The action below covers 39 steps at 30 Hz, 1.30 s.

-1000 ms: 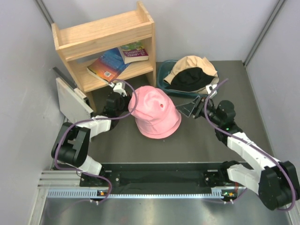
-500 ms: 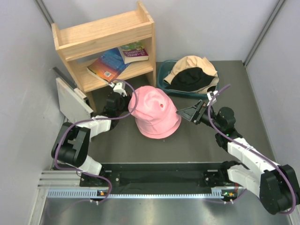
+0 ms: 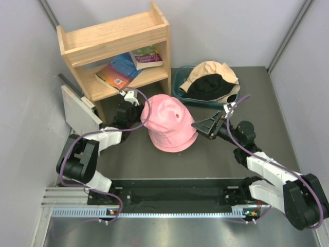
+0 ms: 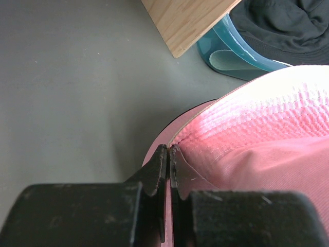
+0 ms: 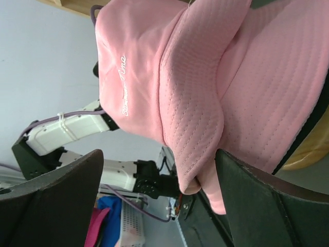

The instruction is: Stack the hats

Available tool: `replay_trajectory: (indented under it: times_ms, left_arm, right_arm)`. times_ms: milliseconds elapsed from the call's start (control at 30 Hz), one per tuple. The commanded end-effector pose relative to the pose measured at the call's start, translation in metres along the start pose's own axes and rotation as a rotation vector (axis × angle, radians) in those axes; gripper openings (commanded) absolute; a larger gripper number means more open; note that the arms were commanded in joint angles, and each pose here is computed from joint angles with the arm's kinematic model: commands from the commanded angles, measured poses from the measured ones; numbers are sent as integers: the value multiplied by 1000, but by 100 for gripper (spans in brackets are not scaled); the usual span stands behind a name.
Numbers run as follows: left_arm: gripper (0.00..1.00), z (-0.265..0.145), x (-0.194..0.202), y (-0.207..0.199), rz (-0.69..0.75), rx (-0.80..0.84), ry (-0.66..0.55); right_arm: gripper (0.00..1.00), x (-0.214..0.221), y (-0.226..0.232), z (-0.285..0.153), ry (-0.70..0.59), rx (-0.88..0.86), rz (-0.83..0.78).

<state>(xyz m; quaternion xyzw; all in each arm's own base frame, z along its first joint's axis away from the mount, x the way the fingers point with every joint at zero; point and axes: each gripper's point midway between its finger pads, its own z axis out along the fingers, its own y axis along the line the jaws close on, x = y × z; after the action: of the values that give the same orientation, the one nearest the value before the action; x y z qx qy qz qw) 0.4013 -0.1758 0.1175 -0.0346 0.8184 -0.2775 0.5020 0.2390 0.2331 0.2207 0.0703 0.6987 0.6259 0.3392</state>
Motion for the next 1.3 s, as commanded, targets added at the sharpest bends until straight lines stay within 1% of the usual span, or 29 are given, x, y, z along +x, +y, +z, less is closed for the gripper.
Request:
replay_trajectory:
  times_ms: [0,133,367,433,600,667,700,833,1033,1100,1167,1200,1267]
  left_arm:
    - [0,-1,-15,-4,21,23,-64]
    - [0,-3,-13,-4,29,31,-64]
    - [0,-4,-10,-5,56,49,-67]
    - [0,-4,-9,-4,69,49,-69]
    - [0,-5,-11,-8,80,70,-77]
    - [0,-5,-12,-9,82,76,-79]
    - [0,-5,-11,-9,84,79,-78]
    - [0,-6,-13,-13,94,95,-81]
    - [0,-8,-13,-16,98,113,-89]
    - [0,-9,-11,-15,93,117,-86]
    - [0,-10,-13,-17,92,124,-94]
    - [0,-11,-12,-17,94,124,-94]
    - [0,-12,-13,-17,92,123,-98]
  right_arm:
    - [89,1,31,2,-1,-149,32]
    - [89,-3,38,5,-26,-183,41]
    - [88,-25,65,6,-117,-294,39]
    - [88,-28,66,8,-128,-303,31]
    - [88,-38,54,25,-147,-276,18]
    - [88,-43,59,28,-160,-310,11]
    - [88,-44,52,33,-156,-299,22]
    - [87,-50,55,44,-160,-319,-7]
    - [87,-60,36,66,-174,-246,-72]
    - [86,-62,25,74,-169,-221,-71]
    - [84,-64,26,80,-162,-231,-74]
    - [82,-63,20,84,-151,-223,-67]
    - [79,-65,22,88,-150,-236,-74]
